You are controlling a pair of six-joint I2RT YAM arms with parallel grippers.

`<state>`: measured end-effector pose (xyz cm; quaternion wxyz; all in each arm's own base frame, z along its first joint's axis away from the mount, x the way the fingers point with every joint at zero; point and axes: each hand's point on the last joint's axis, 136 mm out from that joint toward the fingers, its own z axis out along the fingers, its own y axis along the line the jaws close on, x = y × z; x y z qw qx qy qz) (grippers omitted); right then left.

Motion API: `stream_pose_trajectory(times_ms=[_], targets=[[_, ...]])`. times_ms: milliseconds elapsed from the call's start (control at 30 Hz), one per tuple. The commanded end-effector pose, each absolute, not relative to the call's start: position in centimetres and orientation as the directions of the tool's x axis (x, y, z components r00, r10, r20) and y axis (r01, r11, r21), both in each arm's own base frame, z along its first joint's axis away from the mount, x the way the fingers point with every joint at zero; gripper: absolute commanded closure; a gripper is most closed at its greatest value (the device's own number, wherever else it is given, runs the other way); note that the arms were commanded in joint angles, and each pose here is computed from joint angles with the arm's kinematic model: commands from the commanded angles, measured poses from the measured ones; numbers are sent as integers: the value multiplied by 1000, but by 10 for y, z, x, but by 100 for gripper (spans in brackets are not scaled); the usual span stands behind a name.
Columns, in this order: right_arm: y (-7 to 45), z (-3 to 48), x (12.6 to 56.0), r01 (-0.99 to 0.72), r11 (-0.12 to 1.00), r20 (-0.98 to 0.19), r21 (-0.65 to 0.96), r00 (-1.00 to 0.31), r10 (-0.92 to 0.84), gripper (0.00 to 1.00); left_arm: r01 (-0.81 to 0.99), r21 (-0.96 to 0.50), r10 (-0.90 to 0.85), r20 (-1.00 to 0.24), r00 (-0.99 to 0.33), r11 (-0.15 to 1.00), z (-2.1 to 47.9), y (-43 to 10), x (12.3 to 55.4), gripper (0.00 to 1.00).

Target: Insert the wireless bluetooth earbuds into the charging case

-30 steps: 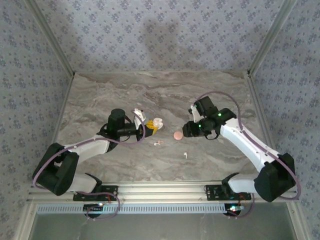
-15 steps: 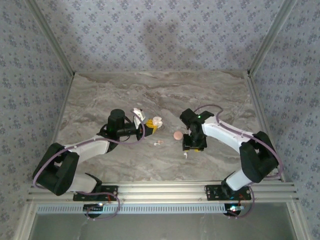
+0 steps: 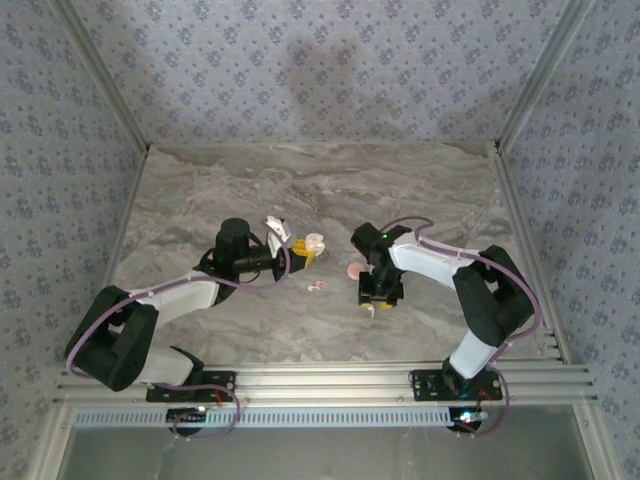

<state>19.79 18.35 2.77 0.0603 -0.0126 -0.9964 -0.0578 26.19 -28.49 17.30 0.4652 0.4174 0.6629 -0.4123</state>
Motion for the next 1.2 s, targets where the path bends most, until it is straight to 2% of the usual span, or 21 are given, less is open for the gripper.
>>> stream_pose_trajectory(times_ms=[0, 533, 867, 1167], targets=[[186, 21, 193, 43, 993, 153, 107, -988, 26, 60, 941, -146, 163, -966, -203, 304, 177, -286, 261, 88], [185, 10, 193, 26, 996, 152, 80, -988, 14, 71, 939, -157, 164, -963, -214, 305, 175, -287, 262, 88], [181, 2, 188, 17, 999, 160, 43, -987, 10, 69, 939, -162, 166, -961, -220, 305, 176, -287, 262, 88], [182, 3, 191, 5, 999, 122, 45, -993, -1, 76, 937, -166, 169, -960, -225, 306, 175, -287, 262, 88]])
